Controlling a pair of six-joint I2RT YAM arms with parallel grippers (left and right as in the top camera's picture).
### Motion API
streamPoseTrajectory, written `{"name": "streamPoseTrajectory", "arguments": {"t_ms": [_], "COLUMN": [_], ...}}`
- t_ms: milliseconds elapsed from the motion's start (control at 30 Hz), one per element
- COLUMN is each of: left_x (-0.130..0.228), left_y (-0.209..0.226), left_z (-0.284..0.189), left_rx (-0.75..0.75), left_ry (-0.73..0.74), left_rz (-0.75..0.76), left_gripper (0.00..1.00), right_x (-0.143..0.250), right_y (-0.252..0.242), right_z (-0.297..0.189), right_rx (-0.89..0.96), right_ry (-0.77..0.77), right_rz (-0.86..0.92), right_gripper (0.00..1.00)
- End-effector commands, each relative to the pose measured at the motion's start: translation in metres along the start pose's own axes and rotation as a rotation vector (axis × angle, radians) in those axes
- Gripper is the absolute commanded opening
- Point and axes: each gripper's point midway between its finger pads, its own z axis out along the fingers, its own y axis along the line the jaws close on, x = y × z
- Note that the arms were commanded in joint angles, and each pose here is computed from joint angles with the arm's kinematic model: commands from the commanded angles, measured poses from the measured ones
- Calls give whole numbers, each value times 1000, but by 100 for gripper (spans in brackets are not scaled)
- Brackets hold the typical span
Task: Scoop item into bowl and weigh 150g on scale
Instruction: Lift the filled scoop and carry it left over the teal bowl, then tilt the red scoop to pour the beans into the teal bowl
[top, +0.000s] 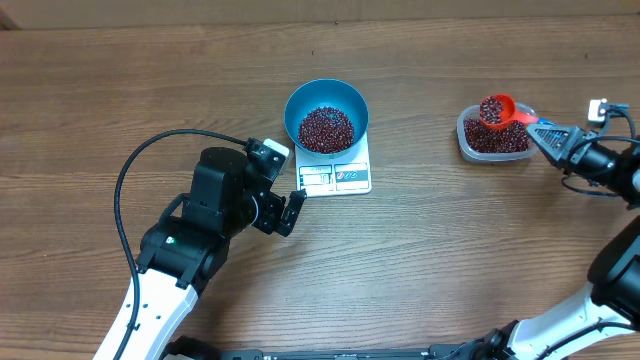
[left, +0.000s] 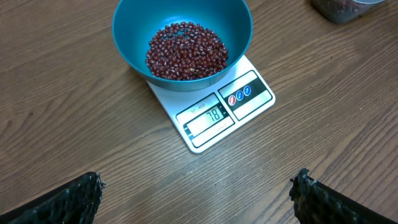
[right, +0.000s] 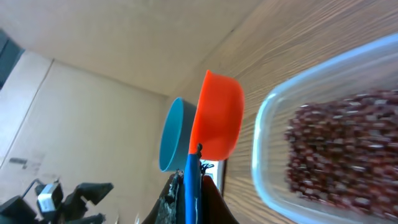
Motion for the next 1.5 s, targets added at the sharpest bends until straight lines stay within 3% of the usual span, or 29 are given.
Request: {"name": "streamPoseTrajectory", "arguments": {"t_ms": [0, 533, 967, 1233, 1467], "left_x": [-2, -2, -2, -2, -2], "left_y": [-2, -2, -2, -2, -2], "left_z": [-4, -4, -4, -4, -4], "left_rx": [10, 10, 10, 10, 10], "left_ry": [-18, -18, -18, -18, -18], "left_rz": [19, 19, 19, 19, 19], "left_gripper": [100, 99, 100, 100, 100], "right_x": [13, 109, 121, 115, 104], "right_y": [17, 73, 91, 97, 78], "right_z": [28, 157, 186, 203, 226], "right_rx": [-87, -201, -245, -279, -134], "right_ry": [60, 453, 494, 463, 419], "right_rz": [-21, -201, -253, -418, -617], "right_gripper": [4, 4, 4, 4, 4]}}
